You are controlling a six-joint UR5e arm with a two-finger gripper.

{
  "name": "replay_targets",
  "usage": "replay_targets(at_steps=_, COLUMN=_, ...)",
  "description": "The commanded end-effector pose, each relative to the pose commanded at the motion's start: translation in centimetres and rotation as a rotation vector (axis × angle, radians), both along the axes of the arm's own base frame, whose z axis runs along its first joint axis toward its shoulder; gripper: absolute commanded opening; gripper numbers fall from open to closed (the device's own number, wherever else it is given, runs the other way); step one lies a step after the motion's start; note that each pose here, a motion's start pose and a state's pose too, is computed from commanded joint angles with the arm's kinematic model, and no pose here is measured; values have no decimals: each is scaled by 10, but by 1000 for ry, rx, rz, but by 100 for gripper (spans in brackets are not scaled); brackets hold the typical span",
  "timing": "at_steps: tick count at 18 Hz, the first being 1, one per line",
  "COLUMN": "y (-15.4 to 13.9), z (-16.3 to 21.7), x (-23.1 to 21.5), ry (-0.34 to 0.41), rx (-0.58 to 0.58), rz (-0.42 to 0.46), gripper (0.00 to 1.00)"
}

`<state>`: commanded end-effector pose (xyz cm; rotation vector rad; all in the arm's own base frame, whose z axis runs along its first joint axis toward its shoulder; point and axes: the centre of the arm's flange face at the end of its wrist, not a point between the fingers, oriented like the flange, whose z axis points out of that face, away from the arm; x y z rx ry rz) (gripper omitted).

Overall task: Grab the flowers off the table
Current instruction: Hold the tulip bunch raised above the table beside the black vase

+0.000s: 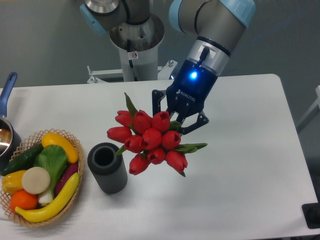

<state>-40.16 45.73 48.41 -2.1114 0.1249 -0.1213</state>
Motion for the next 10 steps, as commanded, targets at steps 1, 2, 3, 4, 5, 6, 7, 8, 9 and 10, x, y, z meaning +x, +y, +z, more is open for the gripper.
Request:
replay_targets(at_steps=1, y=-1, z=0, x=-1, ry=1, rx=-1, rz=2, gripper=18)
replay_targets(at_steps=2, y=-1, z=1, x=0, ry=2, rx=0, rz=2, gripper=18)
replay_targets(at_steps=3, y=-1, z=1, x=0, ry=1, rx=-1, rz=3, gripper=18)
replay_targets(at_steps=4, y=-1, z=1, x=0, ry=2, rx=0, rz=2, gripper=18)
replay_targets(at_steps=5, y=0, z=1, x=0, ry=2, rx=0, rz=1, gripper=18)
replay_targets(at_steps=6, y=-1, z=2, x=1, ry=3, rx=0, rz=1, gripper=18)
replay_targets(at_steps=7, y=0, z=0, x=1, ry=0, rx=0, rz=0, gripper=18)
replay_targets(at_steps=8, y=-1, z=1, x=1, ry=1, rx=-1, rz=1, gripper=18)
replay_targets(at_steps=9, y=0, z=0, x=0, ry=1, rx=-1, rz=1, gripper=18)
replay_targets(at_steps=10, y=0, z=0, x=1, ry=-1, rx=0, rz=1, gripper=18)
